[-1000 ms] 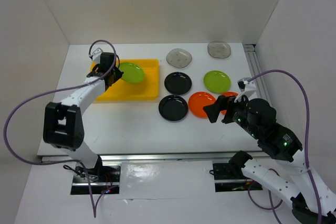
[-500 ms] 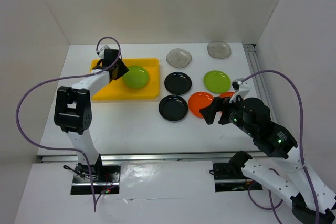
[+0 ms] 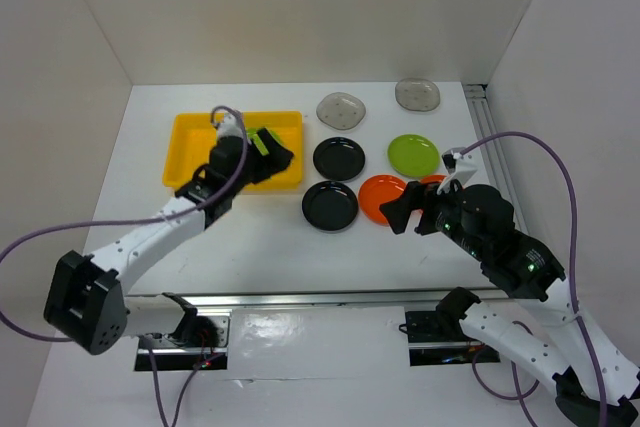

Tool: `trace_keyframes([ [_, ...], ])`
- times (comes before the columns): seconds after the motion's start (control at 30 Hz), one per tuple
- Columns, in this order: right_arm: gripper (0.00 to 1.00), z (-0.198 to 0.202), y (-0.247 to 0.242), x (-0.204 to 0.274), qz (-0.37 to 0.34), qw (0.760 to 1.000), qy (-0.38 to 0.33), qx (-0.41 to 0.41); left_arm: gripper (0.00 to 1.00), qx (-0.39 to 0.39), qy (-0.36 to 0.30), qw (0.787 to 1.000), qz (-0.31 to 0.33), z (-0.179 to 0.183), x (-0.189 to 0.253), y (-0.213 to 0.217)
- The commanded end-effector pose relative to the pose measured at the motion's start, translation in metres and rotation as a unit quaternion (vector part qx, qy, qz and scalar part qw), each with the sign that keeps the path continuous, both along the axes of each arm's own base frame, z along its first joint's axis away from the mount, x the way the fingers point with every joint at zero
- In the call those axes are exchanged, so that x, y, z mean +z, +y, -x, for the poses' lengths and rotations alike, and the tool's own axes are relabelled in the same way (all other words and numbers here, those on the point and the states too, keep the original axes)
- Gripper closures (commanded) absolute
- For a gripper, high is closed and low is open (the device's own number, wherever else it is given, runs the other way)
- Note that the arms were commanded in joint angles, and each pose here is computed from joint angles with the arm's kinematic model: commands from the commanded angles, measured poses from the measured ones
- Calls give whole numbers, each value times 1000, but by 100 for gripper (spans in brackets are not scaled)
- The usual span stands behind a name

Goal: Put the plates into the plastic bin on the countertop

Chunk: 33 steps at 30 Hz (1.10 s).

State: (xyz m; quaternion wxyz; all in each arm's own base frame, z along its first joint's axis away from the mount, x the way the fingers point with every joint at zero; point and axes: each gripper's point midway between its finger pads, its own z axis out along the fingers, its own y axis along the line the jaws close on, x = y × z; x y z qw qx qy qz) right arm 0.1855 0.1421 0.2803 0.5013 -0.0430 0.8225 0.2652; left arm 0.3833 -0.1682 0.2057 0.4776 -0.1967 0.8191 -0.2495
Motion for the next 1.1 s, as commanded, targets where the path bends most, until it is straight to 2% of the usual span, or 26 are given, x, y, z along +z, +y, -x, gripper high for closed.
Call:
trace_keyframes([
  [0.0, 0, -10, 4, 18, -22, 999, -29, -7, 8, -66, 37, 997, 27, 54, -58, -45],
  [0.07, 0, -9, 7, 17, -24, 999, -28, 0, 5, -105, 1, 994, 40, 72, -61, -76],
  [0.17, 0, -6, 15, 18, -31, 999, -32, 24, 5, -126, 25, 991, 22, 86, -103, -90],
  [0.3, 0, 0, 21, 23, -43, 997, -36, 47, 5, -115, 38, 992, 38, 86, -128, -95],
  [0.4, 0, 3, 18, 28, -49, 997, -44, 47, 5, -99, 61, 993, 28, 85, -153, -91],
  [0.5, 0, 3, 16, 25, -48, 997, -45, 42, 5, -93, 60, 993, 32, 78, -161, -96],
  [0.63, 0, 3, 13, 21, -42, 998, -37, 37, 11, -86, 91, 992, 30, 73, -187, -103],
  [0.67, 0, 3, 13, 25, -44, 997, -41, 37, 13, -86, 96, 991, 27, 74, -192, -102],
  [0.8, 0, 3, 11, 23, -41, 998, -38, 33, 33, -59, 105, 992, 36, 71, -200, -99],
  [0.93, 0, 3, 11, 27, -43, 998, -42, 33, 43, -47, 118, 991, 35, 74, -209, -94],
  [1.07, 0, 4, 10, 25, -43, 998, -42, 33, 66, -35, 127, 991, 26, 75, -216, -89],
])
